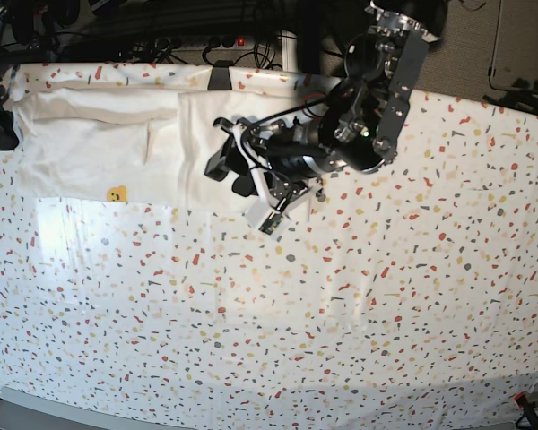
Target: Fold the T-shirt properly
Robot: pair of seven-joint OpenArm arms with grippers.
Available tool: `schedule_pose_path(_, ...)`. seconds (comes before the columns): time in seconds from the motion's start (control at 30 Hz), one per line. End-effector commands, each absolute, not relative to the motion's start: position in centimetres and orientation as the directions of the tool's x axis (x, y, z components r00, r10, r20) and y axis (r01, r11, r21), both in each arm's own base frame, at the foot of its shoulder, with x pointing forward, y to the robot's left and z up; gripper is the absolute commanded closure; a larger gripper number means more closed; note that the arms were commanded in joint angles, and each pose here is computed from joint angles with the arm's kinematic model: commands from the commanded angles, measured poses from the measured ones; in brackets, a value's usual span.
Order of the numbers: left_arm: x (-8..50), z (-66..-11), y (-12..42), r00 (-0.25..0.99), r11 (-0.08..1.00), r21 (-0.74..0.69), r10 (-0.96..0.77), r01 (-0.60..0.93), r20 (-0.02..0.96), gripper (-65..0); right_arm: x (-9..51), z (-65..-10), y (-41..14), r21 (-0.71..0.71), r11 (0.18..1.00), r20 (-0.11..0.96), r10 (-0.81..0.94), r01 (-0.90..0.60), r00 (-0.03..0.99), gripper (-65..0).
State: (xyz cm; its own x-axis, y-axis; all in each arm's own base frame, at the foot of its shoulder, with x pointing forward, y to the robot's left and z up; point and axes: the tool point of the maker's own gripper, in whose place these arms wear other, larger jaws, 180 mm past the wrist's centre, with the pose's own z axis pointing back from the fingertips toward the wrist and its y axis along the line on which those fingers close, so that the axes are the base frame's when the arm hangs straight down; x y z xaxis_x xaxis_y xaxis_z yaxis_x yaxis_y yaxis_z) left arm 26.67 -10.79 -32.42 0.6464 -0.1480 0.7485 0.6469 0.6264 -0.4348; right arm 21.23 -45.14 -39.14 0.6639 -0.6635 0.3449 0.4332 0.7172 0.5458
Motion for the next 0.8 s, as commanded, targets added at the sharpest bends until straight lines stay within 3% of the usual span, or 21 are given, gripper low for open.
schedule_pose_path(0.0, 27.4, -30.8, -11.4, 0.616, 0.609, -0.435, -0.114, 0.663, 0.779, -28.4, 22.0, -37.8, -45.9, 0.527, 0.746, 0.38, -0.636, 0.407, 0.672, -31.4)
schedule_pose_path(0.27, 27.4, -30.8, -11.4, 0.616, 0.609, -0.435, -0.114, 0.663, 0.779, -28.4, 22.3, -39.8, -42.1, 0.538, 0.77, 0.295, -0.553, 0.343, 0.779, -31.4)
schedule_pose_path(0.43, 27.4, -30.8, -11.4, 0.616, 0.609, -0.435, -0.114, 0.663, 0.779, -28.4, 21.8, -38.9, -38.6, 0.655, 0.7, 0.182, -0.512, 0.284, 0.84, -31.5)
schedule_pose_path(0.57, 27.4, -30.8, -11.4, 0.616, 0.609, -0.435, -0.114, 0.663, 0.779, -28.4, 23.6, -36.5, -38.0, 0.749, 0.624, 0.233, -0.562, 0.223, 0.793, -31.5)
schedule_pose_path(0.77, 27.4, -30.8, -11.4, 0.616, 0.609, -0.435, -0.114, 0.663, 0.779, -28.4, 23.1, -37.1, -38.3, 0.721, 0.649, 0.22, -0.545, 0.242, 0.809, -31.5)
